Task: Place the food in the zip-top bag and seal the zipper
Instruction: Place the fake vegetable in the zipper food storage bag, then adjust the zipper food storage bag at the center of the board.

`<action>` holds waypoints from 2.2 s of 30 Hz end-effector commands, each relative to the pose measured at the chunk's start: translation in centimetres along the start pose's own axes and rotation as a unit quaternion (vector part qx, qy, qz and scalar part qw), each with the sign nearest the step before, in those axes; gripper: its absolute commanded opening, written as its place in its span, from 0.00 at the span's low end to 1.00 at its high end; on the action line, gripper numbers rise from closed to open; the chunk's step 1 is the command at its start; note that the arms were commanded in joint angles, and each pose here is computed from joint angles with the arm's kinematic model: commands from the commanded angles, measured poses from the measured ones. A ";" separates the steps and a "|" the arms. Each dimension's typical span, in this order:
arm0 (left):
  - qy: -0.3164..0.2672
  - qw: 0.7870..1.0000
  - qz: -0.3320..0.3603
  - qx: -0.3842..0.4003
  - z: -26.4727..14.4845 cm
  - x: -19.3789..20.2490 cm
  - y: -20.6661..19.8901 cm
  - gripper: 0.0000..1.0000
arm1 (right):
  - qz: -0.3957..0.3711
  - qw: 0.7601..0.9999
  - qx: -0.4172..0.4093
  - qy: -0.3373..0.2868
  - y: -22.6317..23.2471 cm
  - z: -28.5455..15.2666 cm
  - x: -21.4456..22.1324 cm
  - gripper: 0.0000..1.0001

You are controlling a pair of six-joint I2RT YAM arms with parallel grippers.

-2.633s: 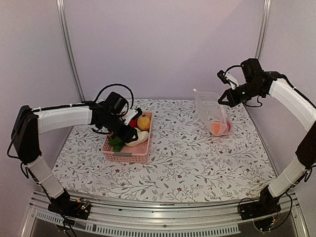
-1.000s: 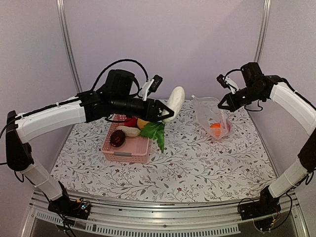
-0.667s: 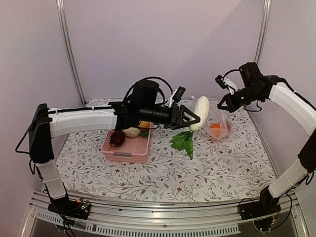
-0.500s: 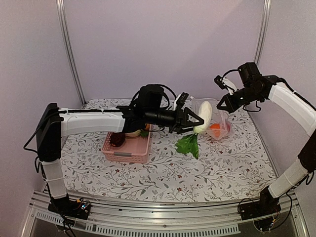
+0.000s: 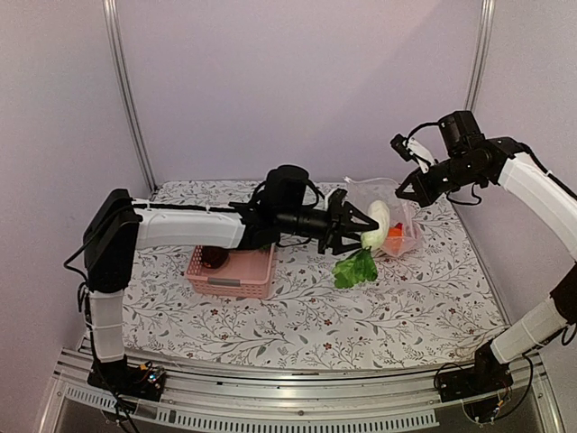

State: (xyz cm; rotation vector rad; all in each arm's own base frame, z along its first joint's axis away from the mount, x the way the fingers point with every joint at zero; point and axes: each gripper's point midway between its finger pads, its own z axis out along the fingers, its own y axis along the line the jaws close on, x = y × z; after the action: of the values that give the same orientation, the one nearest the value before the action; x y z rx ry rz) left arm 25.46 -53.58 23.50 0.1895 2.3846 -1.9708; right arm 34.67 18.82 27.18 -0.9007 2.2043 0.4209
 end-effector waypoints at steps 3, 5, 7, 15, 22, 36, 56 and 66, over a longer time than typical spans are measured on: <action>-0.023 0.987 -0.117 0.110 -0.1 -1.9 -2.1 0.29 | -0.033 0.999 -0.026 -0.006 2.4 -1.0 0.1 0.00; -0.033 0.974 -0.174 0.141 -0.2 -2.6 -2.3 0.30 | -0.039 0.999 -0.030 -0.006 2.8 -1.2 0.1 0.00; -0.047 0.960 -0.224 0.163 -0.4 -3.2 -2.0 0.34 | -0.042 0.998 -0.036 -0.007 3.2 -1.4 0.0 0.00; -0.064 0.952 -0.189 0.230 -1.0 -5.2 -7.5 1.00 | -0.031 0.998 -0.050 -0.010 3.7 -1.8 0.0 0.00; -0.079 0.973 -0.110 0.186 -1.9 -3.4 -9.5 1.00 | -0.013 0.999 -0.041 -0.008 3.0 -1.3 -1.0 0.00; -0.264 0.690 0.618 -0.269 -8.8 1.3 -12.6 1.00 | -0.006 0.997 -0.071 -0.006 3.6 -0.5 -1.5 0.00; 0.059 0.622 0.701 -0.345 1.1 1.1 2.5 0.62 | -0.009 0.995 -0.101 0.007 4.6 -0.3 -0.6 0.00; 0.080 0.585 0.734 -0.335 2.7 0.1 4.7 0.32 | -0.002 0.992 -0.125 0.004 5.3 -0.4 -0.9 0.00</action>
State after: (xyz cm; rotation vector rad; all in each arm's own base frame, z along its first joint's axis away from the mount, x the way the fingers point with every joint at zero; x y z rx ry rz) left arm 25.59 -54.33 18.64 1.5670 1.6126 -0.2555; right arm 31.48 22.14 27.65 -1.0233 2.2036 0.6552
